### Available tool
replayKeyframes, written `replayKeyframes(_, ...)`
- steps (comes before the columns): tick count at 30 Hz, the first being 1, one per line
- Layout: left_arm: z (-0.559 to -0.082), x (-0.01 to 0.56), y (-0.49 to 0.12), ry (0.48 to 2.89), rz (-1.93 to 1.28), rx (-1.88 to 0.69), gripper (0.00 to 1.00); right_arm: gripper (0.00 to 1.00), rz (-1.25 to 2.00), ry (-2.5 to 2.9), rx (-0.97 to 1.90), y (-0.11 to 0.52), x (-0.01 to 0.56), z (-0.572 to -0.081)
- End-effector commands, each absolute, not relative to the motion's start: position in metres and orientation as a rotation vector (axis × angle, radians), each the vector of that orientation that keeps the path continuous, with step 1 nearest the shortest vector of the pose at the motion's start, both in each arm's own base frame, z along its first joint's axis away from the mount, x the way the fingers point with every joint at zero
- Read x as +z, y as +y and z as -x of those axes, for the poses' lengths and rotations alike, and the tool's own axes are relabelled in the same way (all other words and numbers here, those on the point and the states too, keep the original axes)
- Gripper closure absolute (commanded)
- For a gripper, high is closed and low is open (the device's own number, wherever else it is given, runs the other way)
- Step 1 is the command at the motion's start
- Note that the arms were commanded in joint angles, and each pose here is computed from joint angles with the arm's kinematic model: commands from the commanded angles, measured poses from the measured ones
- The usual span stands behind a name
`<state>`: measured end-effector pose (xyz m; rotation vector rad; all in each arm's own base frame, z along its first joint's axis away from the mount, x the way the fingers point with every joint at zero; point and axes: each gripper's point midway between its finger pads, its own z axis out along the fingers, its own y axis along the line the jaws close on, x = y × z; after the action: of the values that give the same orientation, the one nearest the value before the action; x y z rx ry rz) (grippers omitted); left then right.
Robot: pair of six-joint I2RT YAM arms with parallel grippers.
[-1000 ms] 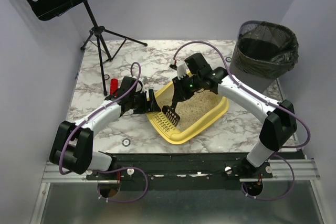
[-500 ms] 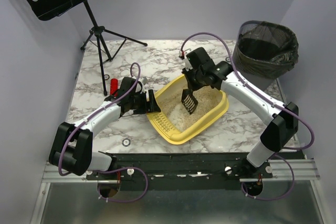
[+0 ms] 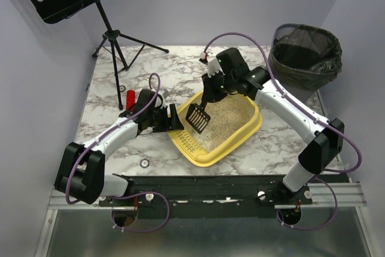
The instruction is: Clean the litter box
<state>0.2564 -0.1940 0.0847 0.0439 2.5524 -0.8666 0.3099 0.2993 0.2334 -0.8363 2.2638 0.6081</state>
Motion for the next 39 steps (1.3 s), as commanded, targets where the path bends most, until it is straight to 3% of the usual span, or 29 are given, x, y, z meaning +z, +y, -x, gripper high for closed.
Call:
replayKeyframes(1, -0.251, 0.094, -0.2, 2.517, -0.1, -0.912, 0.45, 1.0, 0.816, 2.301, 0.921, 0.343, 0.211, -0.296)
replayKeyframes(11, -0.248, 0.093, -0.208, 2.518, -0.12, -0.985, 0.46, 0.99, 0.771, 2.412, 1.157, 0.369, 0.162, -0.282)
replayKeyframes(15, -0.249, 0.094, -0.203, 2.518, -0.104, -0.947, 0.46, 0.99, 0.661, 2.456, 0.846, 0.338, 0.148, -0.305)
replayKeyframes(16, -0.249, 0.093, -0.203, 2.519, -0.102, -0.942, 0.46, 1.0, 0.581, 2.461, 0.643, 0.315, 0.144, -0.322)
replayKeyframes(22, -0.249, 0.096, -0.2, 2.512, -0.097, -0.923, 0.46, 0.99, 0.312, 2.371, 0.037, 0.217, 0.191, -0.365)
replayKeyframes(25, -0.248, 0.095, -0.199, 2.514, -0.09, -0.916, 0.46, 1.0, 0.286, 2.284, -0.028, 0.201, 0.224, -0.371)
replayKeyframes(29, -0.247, 0.1, -0.198, 2.508, -0.101, -0.914, 0.46, 0.99, 0.413, 2.223, 0.199, 0.228, 0.262, -0.358)
replayKeyframes(32, -0.249, 0.113, -0.197, 2.492, -0.124, -0.897, 0.4, 0.99, 0.506, 2.226, 0.345, 0.244, 0.273, -0.339)
replayKeyframes(33, -0.25, 0.117, -0.196, 2.488, -0.127, -0.889, 0.28, 1.0, 0.501, 2.231, 0.351, 0.242, 0.276, -0.336)
replayKeyframes(35, -0.256, 0.131, -0.19, 2.459, -0.117, -0.832, 0.15, 1.0, 0.533, 2.241, 0.327, 0.236, 0.276, -0.33)
replayKeyframes(36, -0.259, 0.135, -0.187, 2.446, -0.112, -0.804, 0.01, 1.0, 0.525, 2.24, 0.316, 0.232, 0.277, -0.328)
replayKeyframes(39, -0.273, 0.16, -0.173, 2.382, -0.09, -0.684, 0.01, 1.0, 0.546, 2.243, 0.289, 0.228, 0.271, -0.326)
